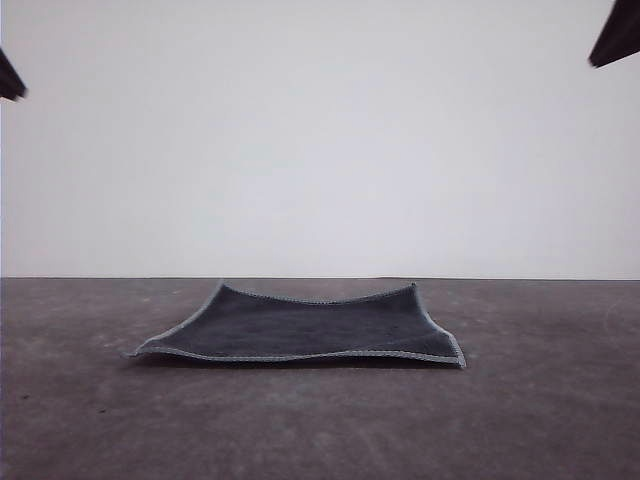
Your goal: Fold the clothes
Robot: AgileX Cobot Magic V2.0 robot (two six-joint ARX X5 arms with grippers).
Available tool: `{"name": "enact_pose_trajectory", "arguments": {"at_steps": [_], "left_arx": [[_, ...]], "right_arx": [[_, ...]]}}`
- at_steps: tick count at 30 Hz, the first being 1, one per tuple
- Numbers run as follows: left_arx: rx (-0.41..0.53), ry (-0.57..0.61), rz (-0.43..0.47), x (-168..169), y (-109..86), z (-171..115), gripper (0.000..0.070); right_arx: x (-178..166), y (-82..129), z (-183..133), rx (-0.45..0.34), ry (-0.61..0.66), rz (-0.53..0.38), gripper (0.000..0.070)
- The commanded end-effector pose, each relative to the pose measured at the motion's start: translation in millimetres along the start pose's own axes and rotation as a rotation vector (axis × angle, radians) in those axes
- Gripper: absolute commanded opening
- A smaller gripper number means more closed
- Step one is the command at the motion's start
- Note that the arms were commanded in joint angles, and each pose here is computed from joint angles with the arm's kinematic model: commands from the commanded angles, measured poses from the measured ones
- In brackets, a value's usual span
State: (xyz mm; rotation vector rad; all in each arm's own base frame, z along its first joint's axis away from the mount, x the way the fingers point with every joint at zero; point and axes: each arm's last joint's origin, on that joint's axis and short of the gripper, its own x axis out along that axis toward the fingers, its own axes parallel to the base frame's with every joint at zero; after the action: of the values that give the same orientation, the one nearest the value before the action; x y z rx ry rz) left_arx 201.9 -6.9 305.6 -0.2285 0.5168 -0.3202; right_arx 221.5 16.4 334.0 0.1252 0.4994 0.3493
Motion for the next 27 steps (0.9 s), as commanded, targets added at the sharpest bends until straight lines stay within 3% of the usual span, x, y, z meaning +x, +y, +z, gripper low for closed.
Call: {"name": "enact_pose_trajectory", "arguments": {"at_steps": [1, 8, 18, 20, 22, 23, 25, 27], "left_arx": [[0.022, 0.008, -0.026, 8.5, 1.2, 8.9, 0.0002], [-0.03, 0.137, -0.107, 45.1, 12.4, 5.1, 0.0002], [-0.018, 0.151, -0.108, 51.5, 15.1, 3.9, 0.0026], [-0.02, 0.151, -0.109, 51.5, 15.0, 4.1, 0.0138], [-0.023, 0.151, -0.116, 51.5, 14.7, 4.2, 0.0297], [-0.025, 0.154, -0.124, 51.4, 14.5, 4.0, 0.0339], [-0.026, 0.156, -0.14, 51.3, 14.0, 3.9, 0.0355], [-0.03, 0.157, -0.152, 51.3, 13.7, 4.0, 0.0355]], "right_arx": [[14.6, -4.7, 3.1, 0.0, 0.051, 0.001, 0.0], [57.3, -20.6, -14.6, 0.07, 0.269, -0.007, 0.0], [61.9, -22.4, -17.5, 0.078, 0.292, -0.007, 0.0012], [61.9, -22.3, -17.5, 0.078, 0.293, -0.004, 0.009], [61.9, -21.7, -17.5, 0.082, 0.293, 0.016, 0.0251], [61.8, -21.3, -17.7, 0.084, 0.294, 0.031, 0.0355], [61.8, -20.9, -17.7, 0.088, 0.295, 0.044, 0.0464], [61.7, -20.8, -18.0, 0.089, 0.297, 0.045, 0.0467]]}}
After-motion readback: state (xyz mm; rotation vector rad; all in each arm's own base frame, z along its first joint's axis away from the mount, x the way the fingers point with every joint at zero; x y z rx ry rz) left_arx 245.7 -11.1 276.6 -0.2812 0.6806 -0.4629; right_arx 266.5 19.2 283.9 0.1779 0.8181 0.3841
